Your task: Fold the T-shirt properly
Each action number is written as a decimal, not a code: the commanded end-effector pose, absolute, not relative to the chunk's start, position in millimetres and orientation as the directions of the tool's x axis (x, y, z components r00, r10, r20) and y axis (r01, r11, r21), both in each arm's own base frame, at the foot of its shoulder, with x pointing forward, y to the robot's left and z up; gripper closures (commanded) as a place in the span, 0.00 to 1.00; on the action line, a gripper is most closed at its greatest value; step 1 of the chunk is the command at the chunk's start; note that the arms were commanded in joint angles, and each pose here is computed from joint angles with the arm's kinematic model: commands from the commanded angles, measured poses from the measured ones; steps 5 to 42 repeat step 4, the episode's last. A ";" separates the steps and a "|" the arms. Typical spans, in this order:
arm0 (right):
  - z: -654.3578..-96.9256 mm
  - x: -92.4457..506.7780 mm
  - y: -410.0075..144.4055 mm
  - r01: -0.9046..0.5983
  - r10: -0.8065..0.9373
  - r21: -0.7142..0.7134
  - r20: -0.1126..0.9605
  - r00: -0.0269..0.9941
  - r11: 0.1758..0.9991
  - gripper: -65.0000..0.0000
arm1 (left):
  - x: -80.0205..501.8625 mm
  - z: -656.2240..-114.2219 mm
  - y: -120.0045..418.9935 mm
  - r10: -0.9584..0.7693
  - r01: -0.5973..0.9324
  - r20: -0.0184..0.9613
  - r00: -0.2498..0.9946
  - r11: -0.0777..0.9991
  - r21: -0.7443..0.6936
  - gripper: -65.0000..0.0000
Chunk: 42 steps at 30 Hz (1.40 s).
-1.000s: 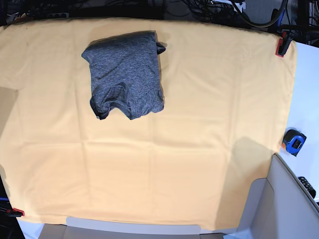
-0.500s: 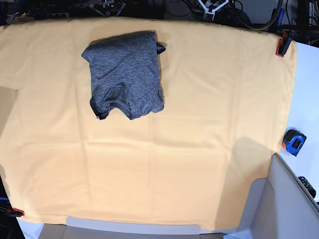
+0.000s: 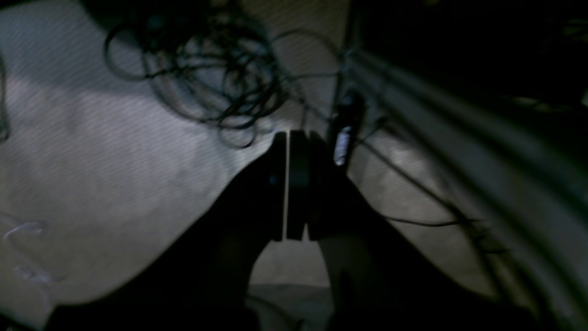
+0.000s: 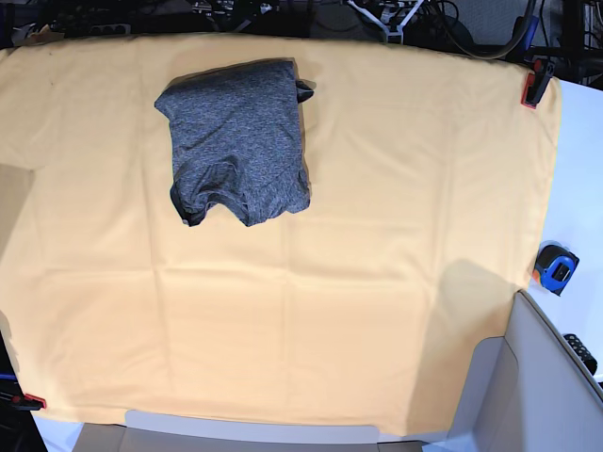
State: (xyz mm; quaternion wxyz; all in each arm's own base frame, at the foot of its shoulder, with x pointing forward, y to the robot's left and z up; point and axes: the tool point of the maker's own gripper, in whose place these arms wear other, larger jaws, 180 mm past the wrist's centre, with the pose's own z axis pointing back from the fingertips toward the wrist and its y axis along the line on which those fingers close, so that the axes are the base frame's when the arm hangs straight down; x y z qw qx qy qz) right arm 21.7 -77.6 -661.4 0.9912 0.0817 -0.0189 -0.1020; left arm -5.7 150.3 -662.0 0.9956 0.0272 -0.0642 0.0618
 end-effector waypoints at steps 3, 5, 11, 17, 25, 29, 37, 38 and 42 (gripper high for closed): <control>-661.9 24.6 -82.1 0.259 -0.265 0.141 0.028 0.964 0.955 1.00 | -7.7 -661.6 151.7 0.121 -0.129 0.136 0.983 0.990 0.053 1.00; -661.9 26.7 -83.3 0.269 -0.276 0.140 0.030 0.961 0.953 1.00 | -7.7 -661.7 149.5 0.120 -0.128 0.136 0.983 0.991 0.050 1.00; -661.9 26.7 -83.3 0.269 -0.276 0.140 0.030 0.961 0.953 1.00 | -7.7 -661.7 149.5 0.120 -0.128 0.136 0.983 0.991 0.050 1.00; -661.9 26.7 -83.3 0.269 -0.276 0.140 0.030 0.961 0.953 1.00 | -7.7 -661.7 149.5 0.120 -0.128 0.136 0.983 0.991 0.050 1.00; -661.9 26.7 -83.3 0.269 -0.276 0.140 0.030 0.961 0.953 1.00 | -7.7 -661.7 149.5 0.120 -0.128 0.136 0.983 0.991 0.050 1.00; -661.9 26.7 -83.3 0.269 -0.276 0.140 0.030 0.961 0.953 1.00 | -7.7 -661.7 149.5 0.120 -0.128 0.136 0.983 0.991 0.050 1.00; -661.9 26.7 -83.3 0.269 -0.276 0.140 0.030 0.961 0.953 1.00 | -7.7 -661.7 149.5 0.120 -0.128 0.136 0.983 0.991 0.050 1.00; -661.9 26.7 -83.3 0.269 -0.276 0.140 0.030 0.961 0.953 1.00 | -7.7 -661.7 149.5 0.120 -0.128 0.136 0.983 0.991 0.050 1.00; -661.9 26.7 -83.3 0.269 -0.276 0.140 0.030 0.961 0.953 1.00 | -7.7 -661.7 149.5 0.120 -0.128 0.136 0.983 0.991 0.050 1.00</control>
